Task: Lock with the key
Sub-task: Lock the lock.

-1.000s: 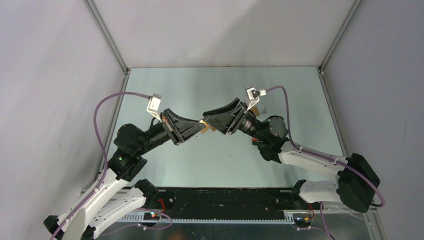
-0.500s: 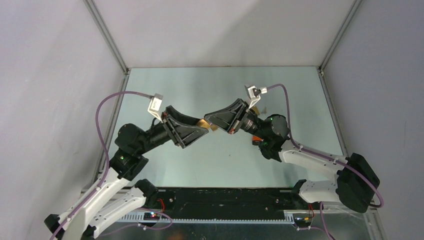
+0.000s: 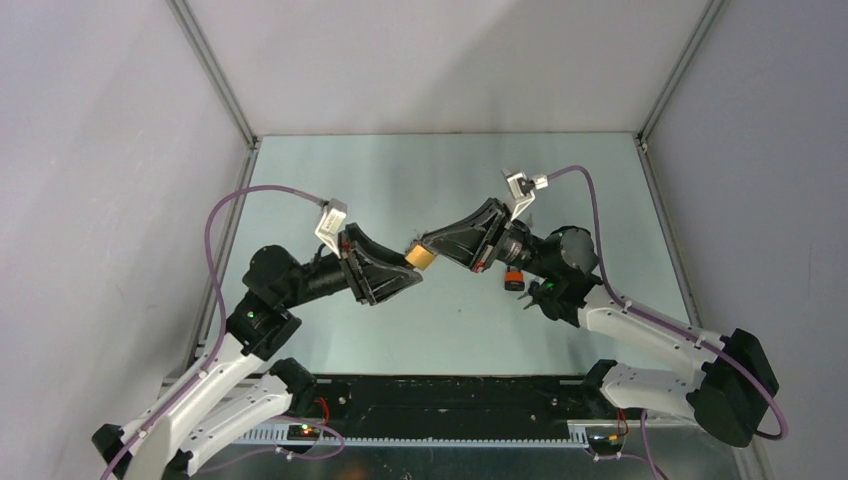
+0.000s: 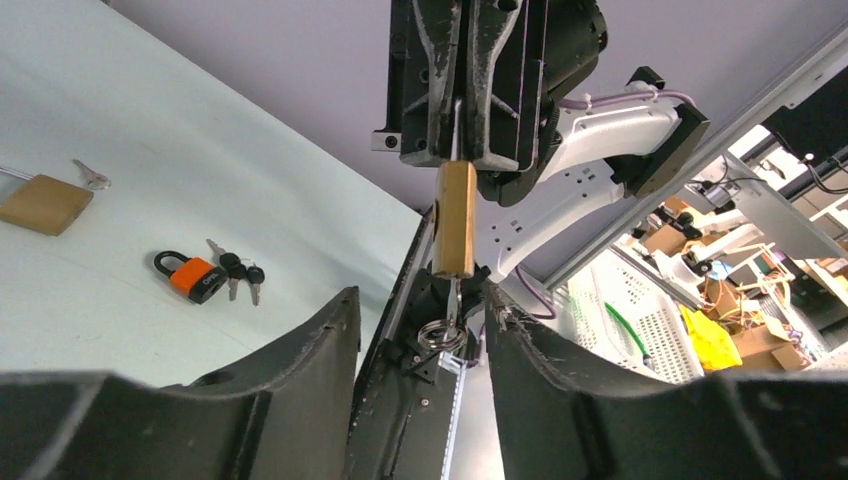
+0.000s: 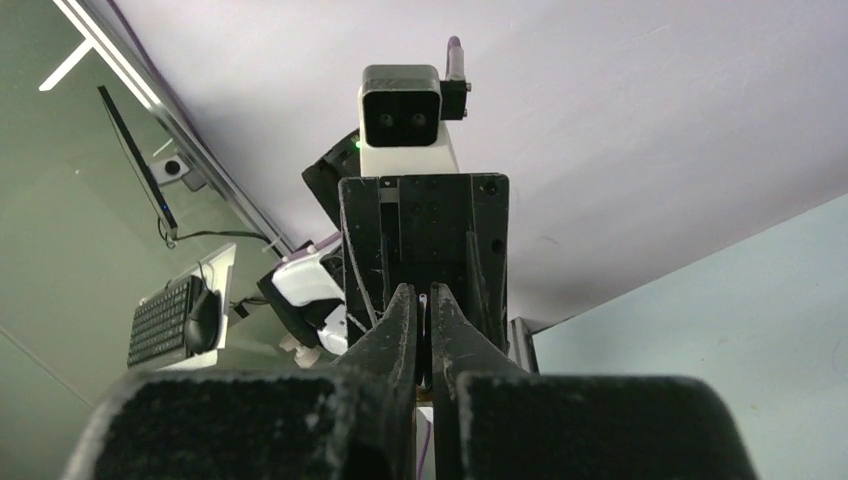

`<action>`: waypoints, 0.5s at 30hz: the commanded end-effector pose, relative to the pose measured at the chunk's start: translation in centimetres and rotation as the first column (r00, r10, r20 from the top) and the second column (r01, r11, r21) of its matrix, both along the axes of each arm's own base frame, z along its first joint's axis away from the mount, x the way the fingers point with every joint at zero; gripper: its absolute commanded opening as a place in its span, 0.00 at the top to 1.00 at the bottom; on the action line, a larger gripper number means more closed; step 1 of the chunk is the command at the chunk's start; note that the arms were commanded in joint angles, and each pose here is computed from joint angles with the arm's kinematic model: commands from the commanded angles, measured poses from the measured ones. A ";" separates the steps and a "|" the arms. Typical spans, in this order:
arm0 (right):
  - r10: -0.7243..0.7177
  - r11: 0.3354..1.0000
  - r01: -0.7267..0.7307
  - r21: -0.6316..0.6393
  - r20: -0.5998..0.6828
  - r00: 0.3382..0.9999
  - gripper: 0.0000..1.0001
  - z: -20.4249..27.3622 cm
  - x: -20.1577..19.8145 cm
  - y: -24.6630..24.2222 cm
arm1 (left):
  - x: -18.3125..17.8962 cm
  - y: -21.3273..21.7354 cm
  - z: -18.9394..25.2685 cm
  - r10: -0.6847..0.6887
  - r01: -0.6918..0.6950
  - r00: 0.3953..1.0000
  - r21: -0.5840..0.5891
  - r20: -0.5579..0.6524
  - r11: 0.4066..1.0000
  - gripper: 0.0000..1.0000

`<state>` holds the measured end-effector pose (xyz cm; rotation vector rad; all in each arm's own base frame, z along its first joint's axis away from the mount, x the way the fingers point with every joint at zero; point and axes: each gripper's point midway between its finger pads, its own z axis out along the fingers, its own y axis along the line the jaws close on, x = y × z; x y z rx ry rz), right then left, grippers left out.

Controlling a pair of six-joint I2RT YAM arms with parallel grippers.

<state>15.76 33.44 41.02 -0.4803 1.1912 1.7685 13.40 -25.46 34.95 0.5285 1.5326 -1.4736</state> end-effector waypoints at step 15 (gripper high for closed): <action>-0.108 0.989 0.093 0.117 0.130 0.986 1.00 4.6 -0.2 -3.7 | 0.4 0.8 -2.1 0.039 -0.045 0.997 0.091 0.071 0.995 1.00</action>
